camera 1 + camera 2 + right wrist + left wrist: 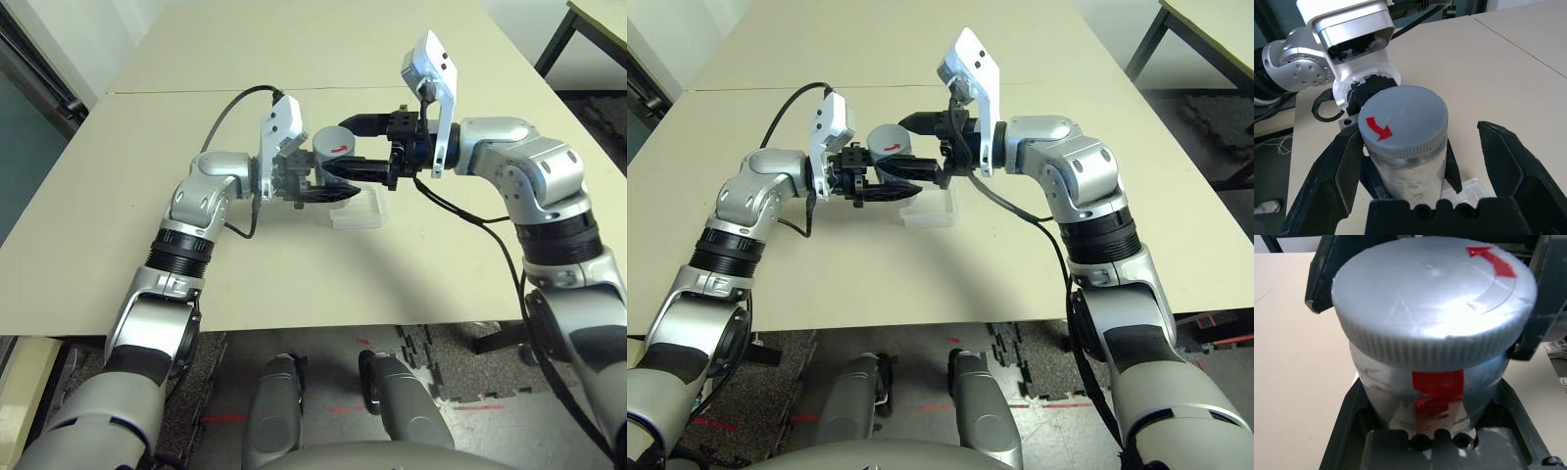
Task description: Pour the medicine from the bottle into the box.
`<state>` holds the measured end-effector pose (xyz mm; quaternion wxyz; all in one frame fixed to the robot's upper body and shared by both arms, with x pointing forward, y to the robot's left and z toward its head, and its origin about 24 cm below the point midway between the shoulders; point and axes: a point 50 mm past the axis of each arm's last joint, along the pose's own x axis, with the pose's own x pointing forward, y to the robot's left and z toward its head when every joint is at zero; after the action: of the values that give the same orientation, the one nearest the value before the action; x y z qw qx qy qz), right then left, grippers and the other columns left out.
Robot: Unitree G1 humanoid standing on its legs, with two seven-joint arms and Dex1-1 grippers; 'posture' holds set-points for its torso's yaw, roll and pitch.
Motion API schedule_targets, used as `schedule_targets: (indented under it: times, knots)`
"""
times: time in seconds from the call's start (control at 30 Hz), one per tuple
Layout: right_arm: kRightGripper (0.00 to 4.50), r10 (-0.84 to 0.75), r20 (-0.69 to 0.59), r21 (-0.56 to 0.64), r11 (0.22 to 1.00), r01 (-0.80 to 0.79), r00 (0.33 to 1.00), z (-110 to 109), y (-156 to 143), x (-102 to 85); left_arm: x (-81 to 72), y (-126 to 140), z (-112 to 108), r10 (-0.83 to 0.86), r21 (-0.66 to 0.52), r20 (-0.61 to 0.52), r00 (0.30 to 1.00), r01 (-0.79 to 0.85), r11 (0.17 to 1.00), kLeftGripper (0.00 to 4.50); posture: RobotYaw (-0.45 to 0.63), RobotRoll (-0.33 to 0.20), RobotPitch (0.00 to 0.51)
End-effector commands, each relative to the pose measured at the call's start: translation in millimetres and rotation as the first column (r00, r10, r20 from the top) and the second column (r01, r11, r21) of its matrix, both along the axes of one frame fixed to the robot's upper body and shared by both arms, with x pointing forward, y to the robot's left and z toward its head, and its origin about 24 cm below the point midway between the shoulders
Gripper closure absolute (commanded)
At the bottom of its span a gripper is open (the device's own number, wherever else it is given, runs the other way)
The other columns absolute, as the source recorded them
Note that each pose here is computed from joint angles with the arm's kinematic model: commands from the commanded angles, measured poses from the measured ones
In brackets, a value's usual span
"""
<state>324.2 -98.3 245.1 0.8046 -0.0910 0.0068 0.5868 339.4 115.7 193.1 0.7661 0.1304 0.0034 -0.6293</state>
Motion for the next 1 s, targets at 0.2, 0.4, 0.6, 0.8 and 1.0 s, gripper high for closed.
schedule_targets:
  times: [0.2, 0.4, 0.6, 0.8, 1.0]
  knots:
    - [0.0, -0.188, 0.013, 0.018, 0.982, 0.188, 0.982, 7.1, -44.2, 9.1, -1.8, 19.1, -10.5, 0.037, 0.022, -0.032, 0.999, -0.036, 0.999, 1.96, 0.02, 0.0, 0.154]
    - [0.0, -0.2, 0.012, 0.014, 0.98, 0.2, 0.98, 6.3, -49.4, 8.9, -2.9, 20.2, -11.9, 0.041, 0.022, -0.036, 0.999, -0.04, 0.999, 1.96, 0.02, 0.0, 0.154]
    - [0.0, -0.145, -0.008, -0.019, 0.989, 0.145, 0.989, 1.8, -47.3, 1.1, -0.8, 22.7, -11.2, 0.051, 0.023, -0.033, 0.998, -0.051, 0.998, 1.96, 0.02, 0.0, 0.155]
    - [0.0, -0.097, -0.015, -0.02, 0.995, 0.096, 0.995, 3.1, -37.2, -6.5, 1.6, 22.0, -10.2, 0.052, 0.023, -0.029, 0.998, -0.051, 0.998, 1.96, 0.01, 0.0, 0.152]
    - [0.0, -0.048, -0.015, -0.002, 0.999, 0.048, 0.999, 5.5, -21.0, -11.2, 2.7, 19.3, -10.5, 0.04, 0.025, -0.027, 0.999, -0.04, 0.999, 1.96, 0.01, 0.0, 0.149]
